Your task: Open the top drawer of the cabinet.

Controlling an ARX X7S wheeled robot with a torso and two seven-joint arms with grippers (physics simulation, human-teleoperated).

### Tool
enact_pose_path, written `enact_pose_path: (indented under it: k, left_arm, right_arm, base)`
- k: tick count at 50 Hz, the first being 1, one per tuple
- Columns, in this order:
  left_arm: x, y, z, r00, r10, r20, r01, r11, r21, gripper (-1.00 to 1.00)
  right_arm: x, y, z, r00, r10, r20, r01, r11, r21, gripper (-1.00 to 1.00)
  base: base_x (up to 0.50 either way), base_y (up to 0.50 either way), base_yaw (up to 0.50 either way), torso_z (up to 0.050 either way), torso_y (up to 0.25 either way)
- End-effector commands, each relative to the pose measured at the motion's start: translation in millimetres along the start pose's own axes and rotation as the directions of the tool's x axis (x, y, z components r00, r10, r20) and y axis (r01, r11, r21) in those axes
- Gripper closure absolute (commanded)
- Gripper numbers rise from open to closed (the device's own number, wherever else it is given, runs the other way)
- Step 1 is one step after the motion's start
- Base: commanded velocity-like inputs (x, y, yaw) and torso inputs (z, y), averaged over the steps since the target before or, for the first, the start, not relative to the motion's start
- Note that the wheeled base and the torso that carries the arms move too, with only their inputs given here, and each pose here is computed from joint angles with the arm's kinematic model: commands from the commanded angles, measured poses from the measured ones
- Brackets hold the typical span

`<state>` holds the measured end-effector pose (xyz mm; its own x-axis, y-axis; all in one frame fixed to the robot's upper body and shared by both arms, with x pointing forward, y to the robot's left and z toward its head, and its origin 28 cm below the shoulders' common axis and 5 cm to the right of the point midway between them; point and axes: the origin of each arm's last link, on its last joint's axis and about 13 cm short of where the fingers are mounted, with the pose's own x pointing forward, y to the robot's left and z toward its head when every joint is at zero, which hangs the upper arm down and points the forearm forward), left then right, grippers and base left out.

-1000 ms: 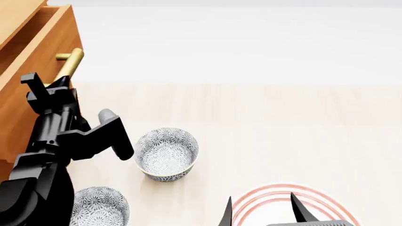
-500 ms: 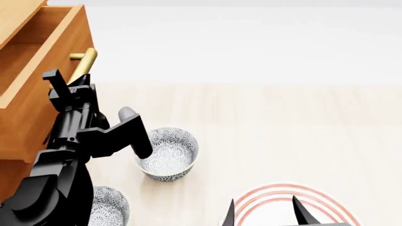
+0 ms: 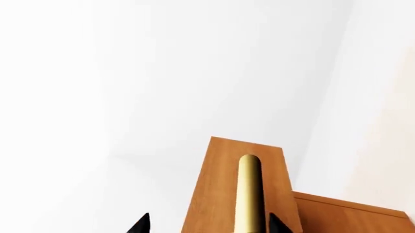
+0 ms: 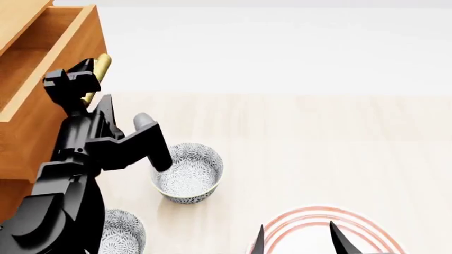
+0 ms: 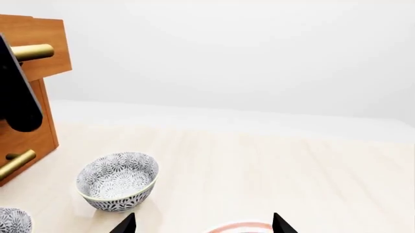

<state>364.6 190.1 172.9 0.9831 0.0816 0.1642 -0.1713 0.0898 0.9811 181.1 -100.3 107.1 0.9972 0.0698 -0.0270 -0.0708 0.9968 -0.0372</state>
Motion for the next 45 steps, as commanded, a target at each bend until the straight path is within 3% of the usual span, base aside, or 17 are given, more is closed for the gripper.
enact_pose_path:
  k: [1, 17, 26, 36, 45]
  left_arm:
    - [-1.5, 4.7, 0.0, 0.999, 0.034, 0.002, -0.034, 0.999, 0.008, -1.0]
    - [-7.2, 10.3, 4.0, 0.999, 0.038, 0.018, -0.038, 0.999, -0.004, -1.0]
    - [-14.6, 24.7, 27.2, 0.997, 0.046, 0.06, -0.044, 0.998, -0.034, -1.0]
    - [-30.8, 21.8, 50.8, 0.991, 0.033, 0.133, -0.028, 0.999, -0.042, -1.0]
    - [-35.1, 19.3, 54.3, 0.989, 0.03, 0.147, -0.024, 0.999, -0.047, -1.0]
  right_arm:
    - [-2.4, 0.6, 1.6, 1.0, 0.0, 0.004, 0.0, 1.0, -0.002, -1.0]
    - [-4.8, 0.8, 5.4, 1.0, -0.002, 0.014, 0.002, 1.0, -0.004, -1.0]
    - [-3.1, 2.0, 5.0, 1.0, 0.001, 0.012, -0.001, 1.0, -0.008, -1.0]
    - [-5.4, 0.7, 3.6, 1.0, -0.005, 0.011, 0.005, 1.0, -0.002, -1.0]
    - [-7.7, -1.6, 4.2, 1.0, -0.011, 0.013, 0.011, 1.0, -0.001, -1.0]
  base:
    - [0.0, 0.0, 0.0, 0.0, 0.0]
    - [0.0, 0.0, 0.0, 0.0, 0.0]
    - [0.0, 0.0, 0.0, 0.0, 0.0]
    - [0.0, 0.0, 0.0, 0.0, 0.0]
    - [0.0, 0.0, 0.0, 0.0, 0.0]
